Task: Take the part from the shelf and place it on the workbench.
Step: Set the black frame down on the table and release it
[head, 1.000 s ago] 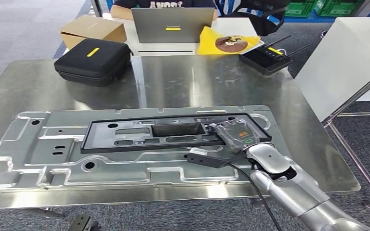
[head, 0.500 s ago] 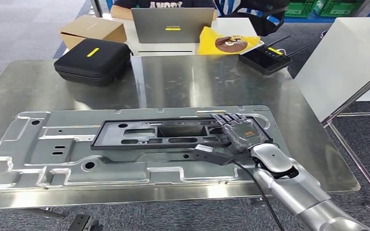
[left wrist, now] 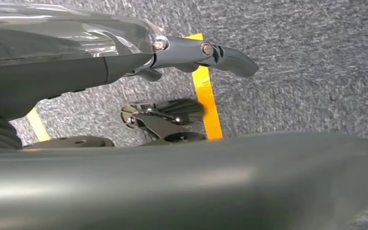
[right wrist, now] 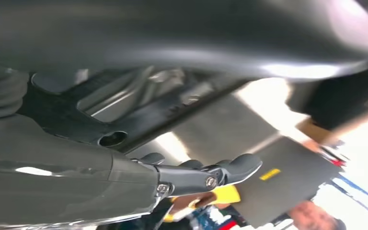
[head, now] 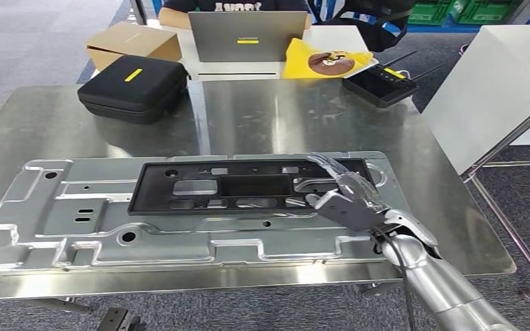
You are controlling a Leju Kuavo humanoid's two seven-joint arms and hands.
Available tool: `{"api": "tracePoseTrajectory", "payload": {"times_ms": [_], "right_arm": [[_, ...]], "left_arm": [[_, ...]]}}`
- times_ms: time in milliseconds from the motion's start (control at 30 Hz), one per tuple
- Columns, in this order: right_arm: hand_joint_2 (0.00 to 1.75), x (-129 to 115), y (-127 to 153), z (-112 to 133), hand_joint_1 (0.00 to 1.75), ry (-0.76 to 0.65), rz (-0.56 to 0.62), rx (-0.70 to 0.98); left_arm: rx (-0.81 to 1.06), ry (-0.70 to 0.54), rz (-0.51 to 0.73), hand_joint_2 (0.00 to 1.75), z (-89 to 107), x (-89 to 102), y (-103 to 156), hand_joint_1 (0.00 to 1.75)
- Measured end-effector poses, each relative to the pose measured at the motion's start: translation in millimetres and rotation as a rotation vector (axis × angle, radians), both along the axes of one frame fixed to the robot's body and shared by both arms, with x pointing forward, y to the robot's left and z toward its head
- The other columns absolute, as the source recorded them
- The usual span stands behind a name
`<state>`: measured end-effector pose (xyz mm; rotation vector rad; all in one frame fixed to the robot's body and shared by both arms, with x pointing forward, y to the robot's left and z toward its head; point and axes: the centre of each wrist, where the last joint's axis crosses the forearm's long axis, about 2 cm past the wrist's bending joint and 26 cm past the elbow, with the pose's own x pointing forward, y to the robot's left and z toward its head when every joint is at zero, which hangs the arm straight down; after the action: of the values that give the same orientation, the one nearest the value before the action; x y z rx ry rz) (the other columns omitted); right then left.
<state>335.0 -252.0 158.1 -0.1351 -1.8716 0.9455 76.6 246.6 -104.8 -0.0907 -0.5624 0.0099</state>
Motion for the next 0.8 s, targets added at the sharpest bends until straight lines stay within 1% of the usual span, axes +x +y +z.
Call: {"api": "tracePoseTrajectory", "payload": {"times_ms": [100,200,400,533,633,800], "right_arm": [[0.00,-15,-11,4,0.00,-0.013,0.036,0.202],[0.00,-31,-23,12,0.00,-0.050,0.050,0.326],[0.00,-53,-48,29,0.00,-0.124,0.039,0.401],[0.00,-64,-58,38,0.00,-0.185,0.047,0.446],[0.00,-78,-60,47,0.00,-0.287,0.082,0.503],[0.00,-110,-49,65,0.00,-0.504,0.139,0.569]], "left_arm": [[-0.006,-0.006,0.009,0.00,-0.3,-1.5,0,0.00],[-0.005,-0.006,0.015,0.00,-0.7,-4.1,0,0.00],[-0.003,-0.001,0.032,0.00,-1.3,-7.2,0,0.00],[-0.003,0.000,0.045,0.00,-1.5,-8.7,1,0.00],[-0.006,-0.003,0.057,0.00,-1.9,-10.9,1,0.00],[-0.009,-0.007,0.077,0.00,-2.6,-15.2,1,0.00]]}}
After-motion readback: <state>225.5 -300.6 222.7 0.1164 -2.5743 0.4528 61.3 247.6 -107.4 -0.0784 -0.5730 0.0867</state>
